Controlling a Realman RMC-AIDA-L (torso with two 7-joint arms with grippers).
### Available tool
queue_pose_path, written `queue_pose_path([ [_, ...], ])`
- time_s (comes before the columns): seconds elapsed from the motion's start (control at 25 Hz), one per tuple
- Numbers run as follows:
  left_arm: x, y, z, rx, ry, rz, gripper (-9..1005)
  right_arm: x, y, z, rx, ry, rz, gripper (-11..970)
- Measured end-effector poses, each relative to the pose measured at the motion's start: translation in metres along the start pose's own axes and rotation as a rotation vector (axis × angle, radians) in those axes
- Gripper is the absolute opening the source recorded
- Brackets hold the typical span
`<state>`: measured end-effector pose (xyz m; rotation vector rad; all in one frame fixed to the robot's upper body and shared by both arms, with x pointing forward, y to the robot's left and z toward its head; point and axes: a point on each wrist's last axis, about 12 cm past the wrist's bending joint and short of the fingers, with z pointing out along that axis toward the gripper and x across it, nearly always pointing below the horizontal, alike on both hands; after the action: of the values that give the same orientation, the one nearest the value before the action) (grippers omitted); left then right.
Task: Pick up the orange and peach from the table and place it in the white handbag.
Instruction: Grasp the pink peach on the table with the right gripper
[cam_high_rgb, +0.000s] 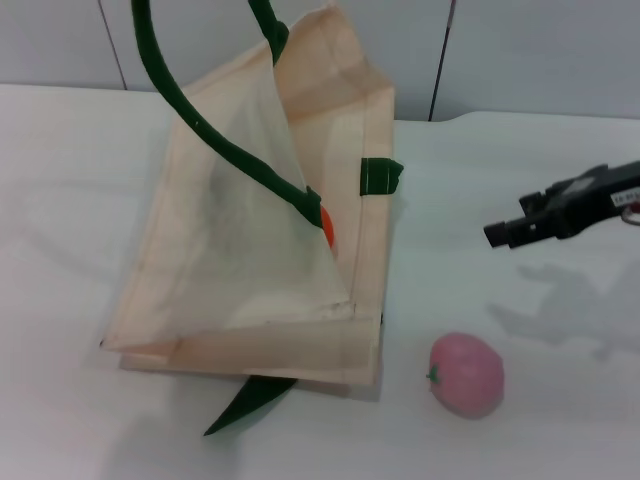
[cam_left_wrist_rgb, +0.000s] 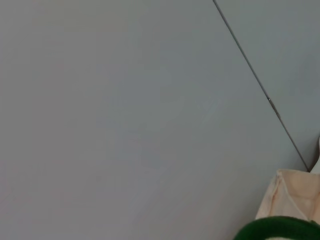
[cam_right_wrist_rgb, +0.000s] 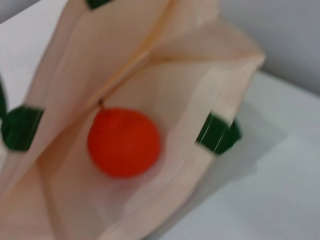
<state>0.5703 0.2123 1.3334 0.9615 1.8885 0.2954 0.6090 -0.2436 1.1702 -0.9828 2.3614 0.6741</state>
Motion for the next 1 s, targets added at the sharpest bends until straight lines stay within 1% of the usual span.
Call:
queue_pose_path([
  [0.24, 0.000, 0.002, 0.000, -0.013, 0.006, 0.007, 134, 0.012, 0.001, 0.003, 0.000, 0.124, 0.009, 798],
  [0.56, 0.004, 0.003, 0.007, -0.016, 0.042, 0.016, 134, 0.022, 0.015, 0.021, -0.104, 0.248, 0.009, 797],
  [0.76, 0.005, 0.003, 0.008, -0.011, 0.048, 0.015, 134, 0.023, 0.022, 0.030, -0.154, 0.284, 0.009, 796],
  [1.0, 0.007, 0.002, 0.012, 0.003, 0.066, 0.011, 134, 0.025, 0.026, 0.038, -0.194, 0.305, 0.019, 796],
])
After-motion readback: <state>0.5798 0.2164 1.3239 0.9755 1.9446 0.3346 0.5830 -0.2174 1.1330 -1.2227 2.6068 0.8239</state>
